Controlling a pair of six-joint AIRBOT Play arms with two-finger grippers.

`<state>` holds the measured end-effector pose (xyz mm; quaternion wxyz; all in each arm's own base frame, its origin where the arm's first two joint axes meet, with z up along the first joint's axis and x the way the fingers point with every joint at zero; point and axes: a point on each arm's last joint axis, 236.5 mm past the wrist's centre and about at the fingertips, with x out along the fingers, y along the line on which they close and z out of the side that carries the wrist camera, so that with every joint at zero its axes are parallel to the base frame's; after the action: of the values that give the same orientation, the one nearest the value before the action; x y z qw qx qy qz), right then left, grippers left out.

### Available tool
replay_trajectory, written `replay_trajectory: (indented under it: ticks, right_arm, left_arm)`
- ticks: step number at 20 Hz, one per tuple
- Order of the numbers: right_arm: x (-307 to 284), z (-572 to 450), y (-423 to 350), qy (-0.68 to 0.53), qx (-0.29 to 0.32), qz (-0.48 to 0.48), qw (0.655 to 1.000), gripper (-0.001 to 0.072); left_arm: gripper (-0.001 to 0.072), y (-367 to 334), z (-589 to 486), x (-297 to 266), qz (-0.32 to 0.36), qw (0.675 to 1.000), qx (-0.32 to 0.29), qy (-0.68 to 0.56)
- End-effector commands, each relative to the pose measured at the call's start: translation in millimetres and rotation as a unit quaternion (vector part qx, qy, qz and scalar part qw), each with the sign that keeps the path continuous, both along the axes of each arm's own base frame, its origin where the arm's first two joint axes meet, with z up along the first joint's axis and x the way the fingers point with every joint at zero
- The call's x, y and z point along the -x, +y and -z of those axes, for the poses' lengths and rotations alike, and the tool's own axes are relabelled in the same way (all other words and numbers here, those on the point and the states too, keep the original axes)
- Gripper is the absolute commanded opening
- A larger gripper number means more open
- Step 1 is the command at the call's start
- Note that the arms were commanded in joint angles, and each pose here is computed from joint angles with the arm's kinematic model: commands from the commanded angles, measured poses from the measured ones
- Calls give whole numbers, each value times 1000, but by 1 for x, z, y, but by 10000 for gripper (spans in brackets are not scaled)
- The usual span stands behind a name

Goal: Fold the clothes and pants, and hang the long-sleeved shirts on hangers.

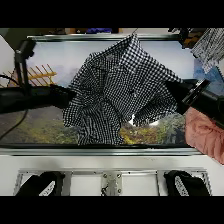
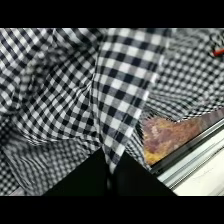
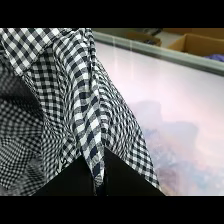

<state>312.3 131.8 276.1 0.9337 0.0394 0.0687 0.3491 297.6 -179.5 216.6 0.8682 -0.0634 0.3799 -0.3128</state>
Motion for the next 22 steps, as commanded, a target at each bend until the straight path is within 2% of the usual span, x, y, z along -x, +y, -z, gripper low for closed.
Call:
replay_trajectory:
  ticks: [1, 4, 5, 6, 7, 10, 13, 16, 17, 18, 19, 22]
  right_arm:
    - [-2, -26, -2, -26, -27, 11, 999, 3]
    - [1, -41, -1, -44, -29, 8, 999, 3]
    - [2, -45, -1, -49, -29, 8, 998, 2]
    - [3, -48, -1, -54, -26, 8, 998, 3]
    - [3, -51, -1, -56, -26, 8, 998, 3]
    - [-6, -60, -14, -72, -28, 42, 996, 2]
    - [-23, -79, -48, -127, 10, 126, 984, 2]
    - [-37, -106, -102, -178, 32, 248, 952, 1]
    - [-39, -113, -120, -194, 45, 286, 937, 1]
    - [-39, -120, -138, -211, 60, 323, 921, 1]
    - [-38, -128, -155, -228, 73, 359, 902, 1]
    - [-30, -141, -213, -248, 76, 453, 853, 1]
  left_arm:
    - [12, -41, 14, 2, 21, 999, 22, -23]
    - [14, -68, 22, -12, 37, 999, 26, -22]
    - [154, -72, 21, -21, 36, 999, 26, -21]
    - [498, -75, 16, -31, 34, 999, 27, -26]
    - [637, -75, 7, -42, 28, 999, 31, -33]
    - [636, -57, -33, -72, -1, 997, 42, -69]
    - [610, -32, -70, -85, -30, 993, 51, -103]
    - [607, -25, -78, -85, -35, 992, 50, -108]
    - [570, -26, -76, -85, -37, 993, 52, -102]
    - [202, -27, -73, -82, -33, 994, 49, -93]
    - [18, -27, -70, -80, -29, 995, 45, -88]
    - [13, -27, -67, -77, -25, 996, 41, -81]
